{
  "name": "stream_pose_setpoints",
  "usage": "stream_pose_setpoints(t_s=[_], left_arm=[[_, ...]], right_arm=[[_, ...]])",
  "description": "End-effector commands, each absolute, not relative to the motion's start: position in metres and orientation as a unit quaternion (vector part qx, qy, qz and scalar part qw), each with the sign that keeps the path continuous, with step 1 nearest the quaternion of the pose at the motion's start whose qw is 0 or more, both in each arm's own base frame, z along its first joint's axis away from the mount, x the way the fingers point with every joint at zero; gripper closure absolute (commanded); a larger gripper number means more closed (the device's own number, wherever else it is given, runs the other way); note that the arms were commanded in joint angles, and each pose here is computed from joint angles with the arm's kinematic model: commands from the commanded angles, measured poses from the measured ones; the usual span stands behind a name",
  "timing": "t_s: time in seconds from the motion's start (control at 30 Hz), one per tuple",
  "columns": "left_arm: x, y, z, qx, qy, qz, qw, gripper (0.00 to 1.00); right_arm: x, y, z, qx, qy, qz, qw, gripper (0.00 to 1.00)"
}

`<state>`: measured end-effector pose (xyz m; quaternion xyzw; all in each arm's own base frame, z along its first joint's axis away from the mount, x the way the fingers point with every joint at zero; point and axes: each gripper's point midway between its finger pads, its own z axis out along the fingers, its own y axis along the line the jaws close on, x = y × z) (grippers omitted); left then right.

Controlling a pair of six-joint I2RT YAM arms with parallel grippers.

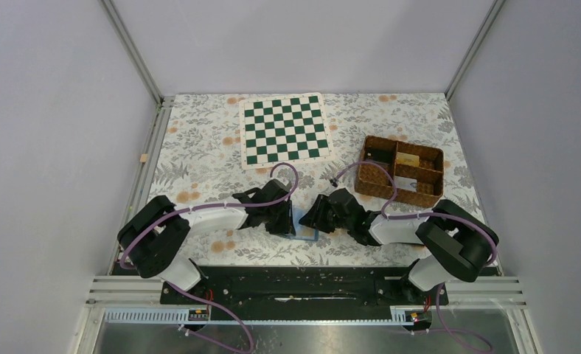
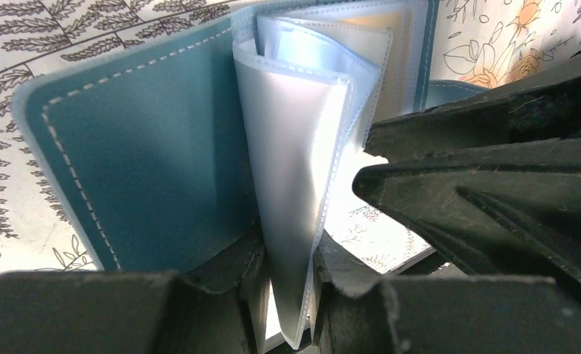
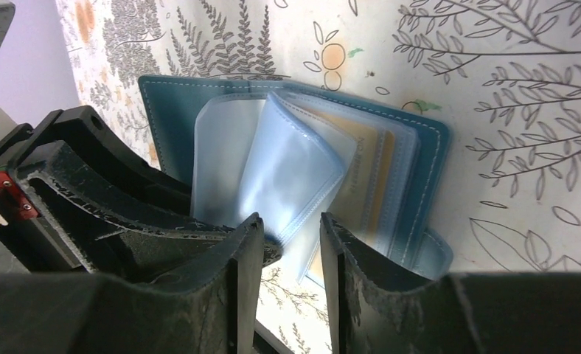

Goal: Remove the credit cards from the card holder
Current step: Open the card holder at the center of the board.

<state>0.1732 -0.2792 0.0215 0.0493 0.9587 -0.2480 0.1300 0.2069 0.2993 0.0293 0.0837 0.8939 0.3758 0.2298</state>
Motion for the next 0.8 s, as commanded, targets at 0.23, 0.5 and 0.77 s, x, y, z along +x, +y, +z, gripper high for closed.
stream_pose_setpoints(t_s=[0.23,0.5,0.77], left_arm=[[0.179,-0.278,0.036,0.061,0.951,-0.261,0.155,0.65],[0.184,-0.269,0.047,0.066,0.949,-0.252,0.176,0.38],[0.185,-0.259,0.041,0.076,0.955,-0.223,0.18,0.27]], right_arm=[[0.201,0.313,0.033,0.095,0.872,0.433,0.209,0.57],[0.202,0.315,0.032,0.101,0.867,0.441,0.209,0.57],[0.204,0.319,0.037,0.105,0.856,0.458,0.213,0.57]])
